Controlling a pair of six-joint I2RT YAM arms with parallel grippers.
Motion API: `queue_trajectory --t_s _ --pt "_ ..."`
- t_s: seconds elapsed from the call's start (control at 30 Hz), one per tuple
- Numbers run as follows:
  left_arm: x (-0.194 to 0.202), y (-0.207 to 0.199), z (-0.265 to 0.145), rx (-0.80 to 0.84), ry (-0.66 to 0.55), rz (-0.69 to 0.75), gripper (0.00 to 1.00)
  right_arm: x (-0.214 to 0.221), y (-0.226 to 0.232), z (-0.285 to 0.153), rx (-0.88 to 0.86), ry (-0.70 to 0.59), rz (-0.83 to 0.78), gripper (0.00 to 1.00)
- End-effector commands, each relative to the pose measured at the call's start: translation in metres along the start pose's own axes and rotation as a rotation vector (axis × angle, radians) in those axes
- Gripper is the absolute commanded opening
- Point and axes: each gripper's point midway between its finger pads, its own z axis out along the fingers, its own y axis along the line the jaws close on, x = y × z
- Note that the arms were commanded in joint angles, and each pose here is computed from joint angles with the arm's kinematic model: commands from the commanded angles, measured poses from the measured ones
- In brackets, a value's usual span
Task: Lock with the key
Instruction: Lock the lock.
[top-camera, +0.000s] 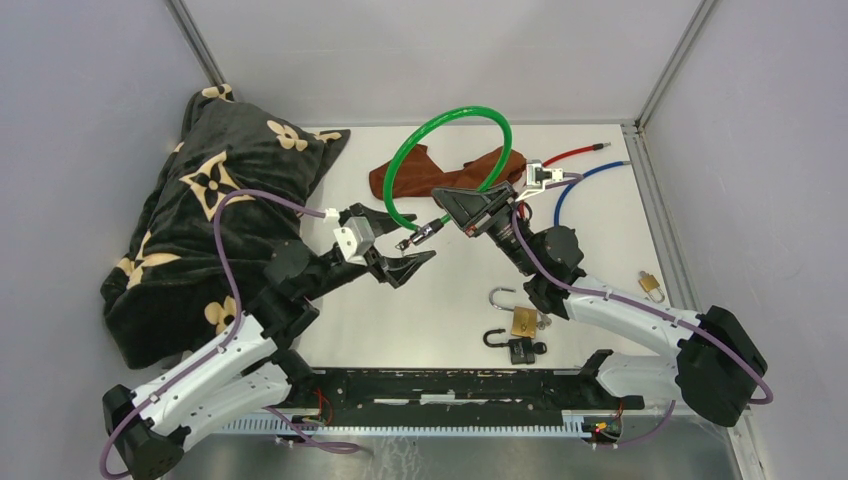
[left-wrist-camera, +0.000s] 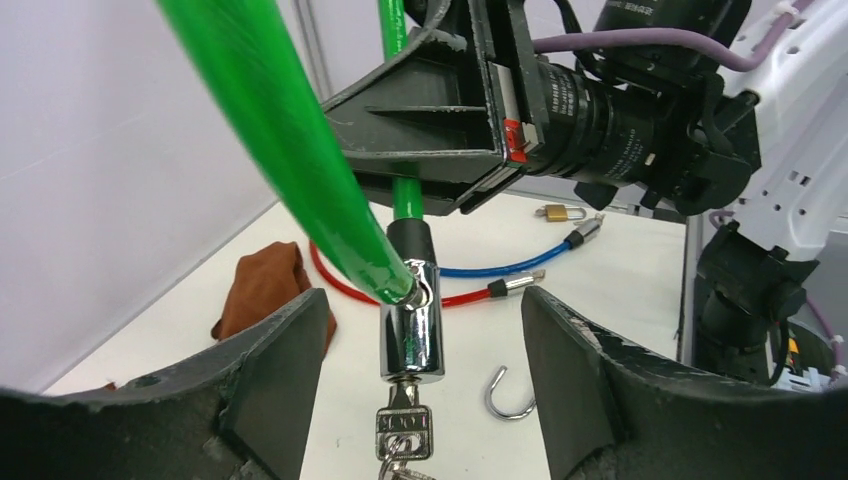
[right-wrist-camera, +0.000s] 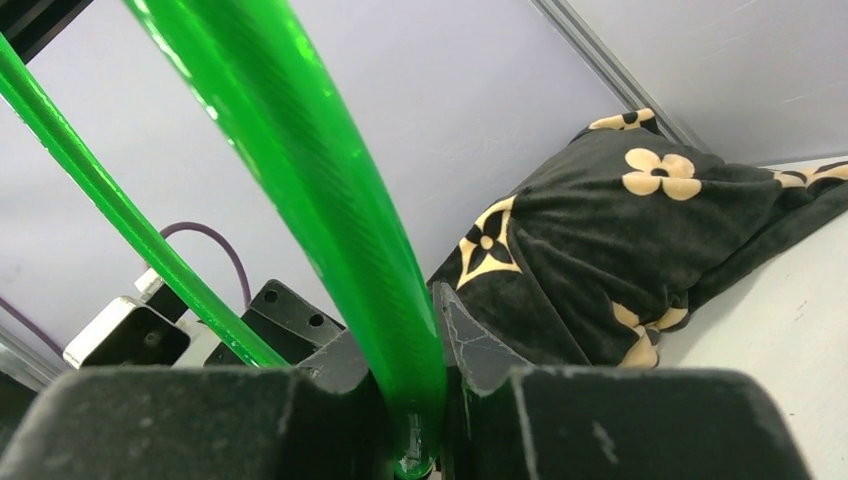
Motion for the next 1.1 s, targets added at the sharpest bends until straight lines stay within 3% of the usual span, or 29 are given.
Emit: queue_trajectory --t_s 0.0,0.27,0.47,0.67,0.8,0.87,1.07 --pt "0.003 -0.010 0.006 0.067 -0.018 0.004 0.74 -0.023 0.042 0.002 -0.135 -0.060 0.024 0.00" --pt "0.018 -0.006 0.015 0.055 0.010 -0.026 0.47 -0.027 0.048 -0.001 -0.149 -0.070 0.012 0.00" --pt "0.000 -0.007 0.015 0.063 -0.037 -0.017 0.02 -0.023 0.043 -0.002 -0.139 -0.060 0.013 0.00" --pt "-0.018 -0.012 0.013 0.088 -0.083 -0.018 0.02 -0.005 0.047 0.002 -0.206 0.030 -0.082 0.00" --pt "-0.028 -0.016 0.009 0.093 -0.108 -0.045 0.02 0.013 0.051 0.000 -0.290 0.114 -0.231 0.31" --pt "-0.033 -0.016 0.007 0.093 -0.124 -0.042 0.02 0.018 0.047 -0.004 -0.305 0.132 -0.259 0.39" --pt "-0.044 -0.020 0.004 0.114 -0.145 -0.034 0.02 0.019 0.057 -0.014 -0.420 0.145 -0.300 0.48"
